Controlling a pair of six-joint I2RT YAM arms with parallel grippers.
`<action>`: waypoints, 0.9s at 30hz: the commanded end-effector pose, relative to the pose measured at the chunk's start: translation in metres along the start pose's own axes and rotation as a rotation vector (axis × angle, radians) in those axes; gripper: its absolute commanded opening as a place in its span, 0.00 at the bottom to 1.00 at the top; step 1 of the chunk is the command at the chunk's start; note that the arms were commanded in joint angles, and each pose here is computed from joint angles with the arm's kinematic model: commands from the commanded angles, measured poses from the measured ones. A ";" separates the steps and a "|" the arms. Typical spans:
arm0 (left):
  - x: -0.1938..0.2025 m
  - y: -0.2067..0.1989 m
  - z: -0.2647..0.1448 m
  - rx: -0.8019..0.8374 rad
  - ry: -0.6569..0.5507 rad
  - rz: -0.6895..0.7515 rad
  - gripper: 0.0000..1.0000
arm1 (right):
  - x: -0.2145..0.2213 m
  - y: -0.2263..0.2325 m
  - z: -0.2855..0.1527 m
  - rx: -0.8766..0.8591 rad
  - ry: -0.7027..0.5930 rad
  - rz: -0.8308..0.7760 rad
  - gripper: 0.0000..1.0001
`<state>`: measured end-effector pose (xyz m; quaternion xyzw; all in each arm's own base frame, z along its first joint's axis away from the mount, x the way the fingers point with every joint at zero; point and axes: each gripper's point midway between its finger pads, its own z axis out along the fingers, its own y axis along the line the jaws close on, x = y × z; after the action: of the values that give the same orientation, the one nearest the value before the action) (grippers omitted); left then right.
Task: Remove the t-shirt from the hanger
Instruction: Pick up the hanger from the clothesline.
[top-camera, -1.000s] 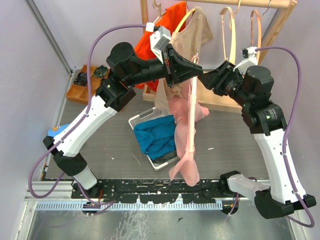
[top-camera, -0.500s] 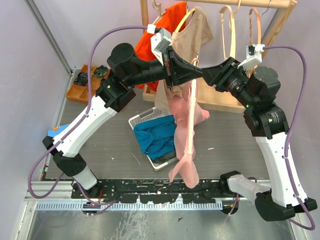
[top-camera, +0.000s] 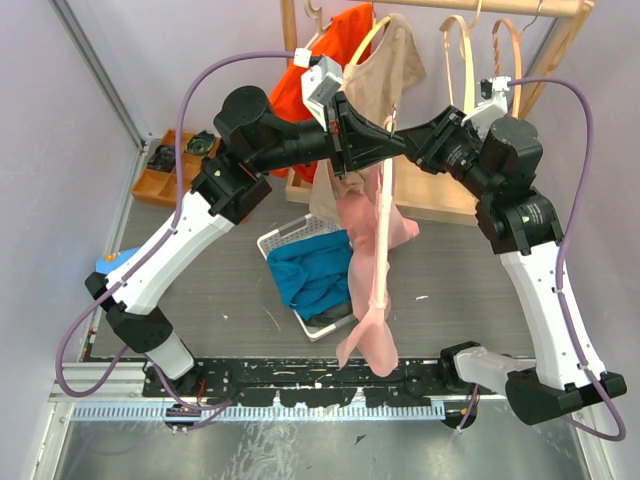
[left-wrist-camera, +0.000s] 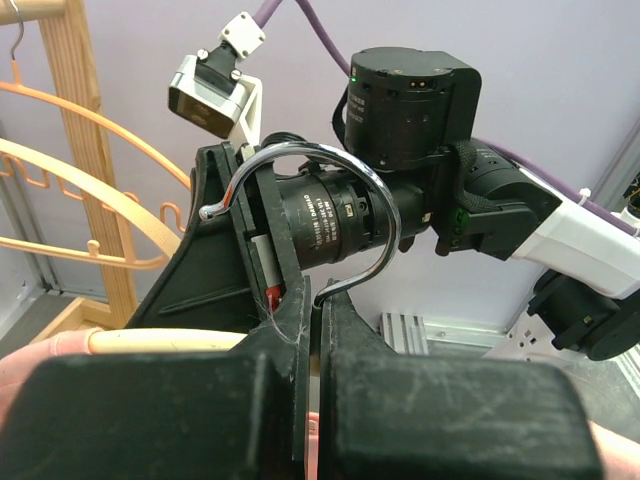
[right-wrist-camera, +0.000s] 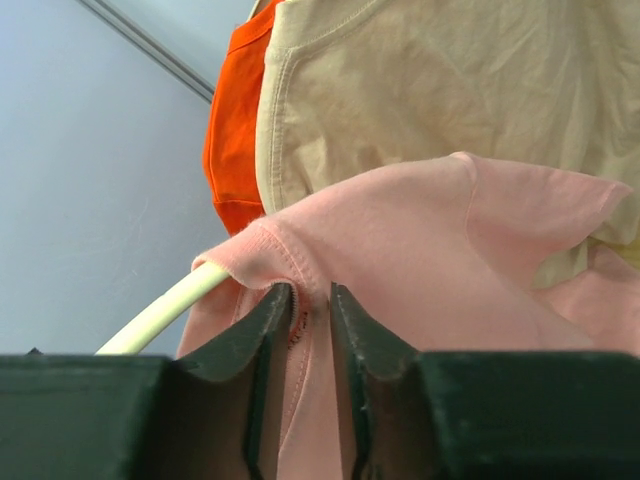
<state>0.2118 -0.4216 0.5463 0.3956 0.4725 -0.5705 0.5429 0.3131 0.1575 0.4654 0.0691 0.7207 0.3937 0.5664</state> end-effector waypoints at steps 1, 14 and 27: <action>-0.028 -0.011 -0.003 0.024 -0.060 0.037 0.00 | -0.029 0.029 -0.007 -0.087 -0.086 -0.029 0.23; -0.016 0.050 -0.001 -0.268 -0.029 0.057 0.00 | -0.046 0.058 -0.048 -0.170 -0.168 -0.127 0.01; -0.022 0.077 0.019 -0.321 -0.059 0.084 0.00 | -0.043 0.084 -0.086 -0.267 -0.162 -0.211 0.01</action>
<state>0.2812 -0.4460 0.5293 0.3360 0.5486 -0.4923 0.5864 0.2499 0.1470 0.5232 -0.0083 0.6585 0.4022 0.6361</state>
